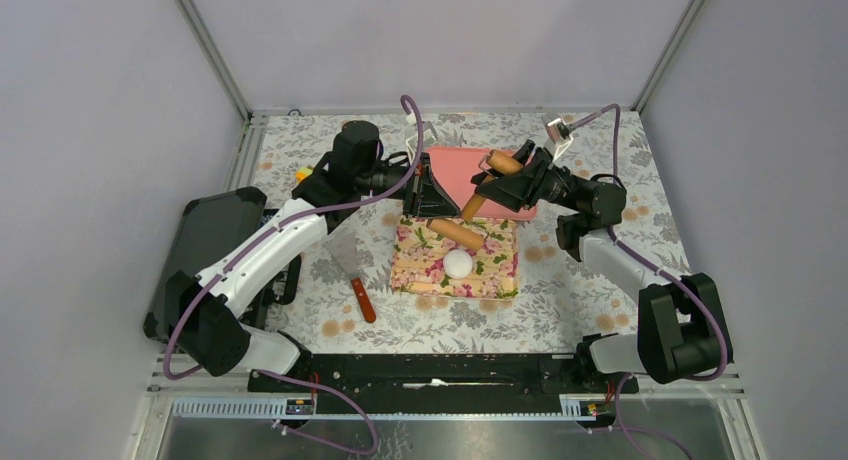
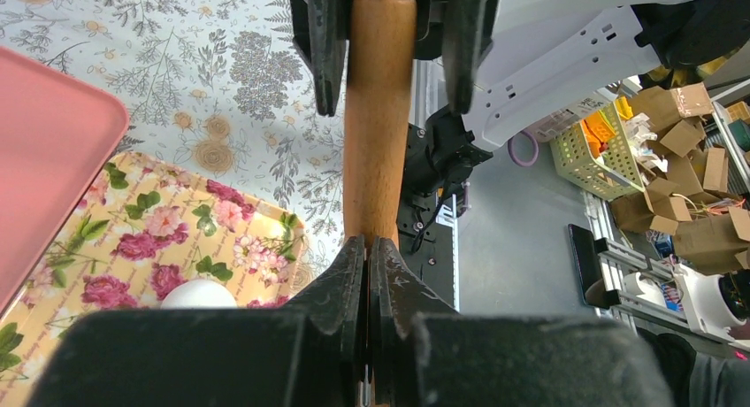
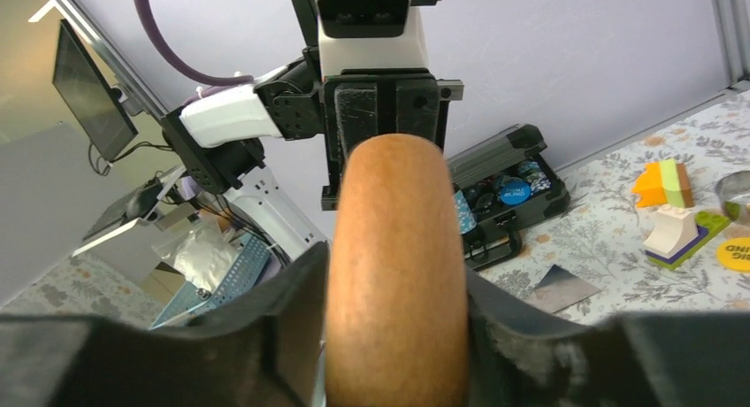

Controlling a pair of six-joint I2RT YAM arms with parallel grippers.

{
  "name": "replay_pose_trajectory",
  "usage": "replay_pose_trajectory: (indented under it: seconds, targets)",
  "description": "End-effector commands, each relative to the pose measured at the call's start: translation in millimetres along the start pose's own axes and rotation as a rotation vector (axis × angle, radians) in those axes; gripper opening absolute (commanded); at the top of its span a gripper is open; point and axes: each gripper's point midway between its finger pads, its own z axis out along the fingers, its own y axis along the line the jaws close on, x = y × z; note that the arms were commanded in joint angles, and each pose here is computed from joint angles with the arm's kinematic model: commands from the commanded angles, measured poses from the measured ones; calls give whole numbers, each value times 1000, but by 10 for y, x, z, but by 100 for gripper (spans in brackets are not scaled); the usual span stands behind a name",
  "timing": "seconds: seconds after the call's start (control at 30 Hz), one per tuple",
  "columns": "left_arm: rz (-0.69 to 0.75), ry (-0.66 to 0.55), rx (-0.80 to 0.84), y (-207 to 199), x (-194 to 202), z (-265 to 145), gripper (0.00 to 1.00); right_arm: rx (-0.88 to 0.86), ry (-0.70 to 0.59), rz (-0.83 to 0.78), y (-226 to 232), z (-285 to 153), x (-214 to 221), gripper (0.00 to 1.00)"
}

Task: Roll out the dumpling wrappers from the dough
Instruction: Pick up the rolling pin from the center of the board.

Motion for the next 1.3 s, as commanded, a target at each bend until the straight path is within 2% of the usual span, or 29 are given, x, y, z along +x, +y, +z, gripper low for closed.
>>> replay_pose_trajectory:
  seconds: [0.0,0.1,0.33,0.43,0.57,0.6,0.63,0.83,0.87,0.9,1.03,1.07,1.17,1.27]
  targets:
    - [48,-44,-3,-28,-167,-26,0,-111,-5,-199,359,-12,-84,56]
    - [47,-45,-1,-30,-184,-23,0,-114,2,-211,377,-25,-57,61]
    - [45,-49,2,-38,-198,-21,0,-104,25,-203,315,-61,49,60]
    - [43,-50,4,-43,-202,-21,0,-94,29,-192,261,-70,90,45]
    - [43,-51,7,-46,-204,-20,0,-92,28,-184,238,-61,100,15]
    - [43,-51,8,-47,-203,-20,0,-92,25,-182,238,-55,96,4]
    - [41,-50,6,-41,-194,-18,0,-92,20,-184,241,-50,80,0]
    - [43,-57,-4,-21,-212,-22,0,-99,6,-215,292,-23,6,0]
    - [42,-57,-10,-12,-219,-30,2,-98,14,-231,301,-17,-3,0]
    - [44,-62,-22,15,-243,-55,12,-95,28,-254,300,-12,-5,0]
    - [67,-97,-90,129,-406,-259,88,10,79,-311,170,-1,-47,0]
    - [77,-110,-114,172,-458,-340,98,39,86,-357,167,-13,-69,0]
    - [107,-121,-230,386,-518,-606,99,104,149,-433,51,-79,1,0]
    - [118,-76,-400,763,-380,-835,99,166,200,-454,-96,-156,96,0]
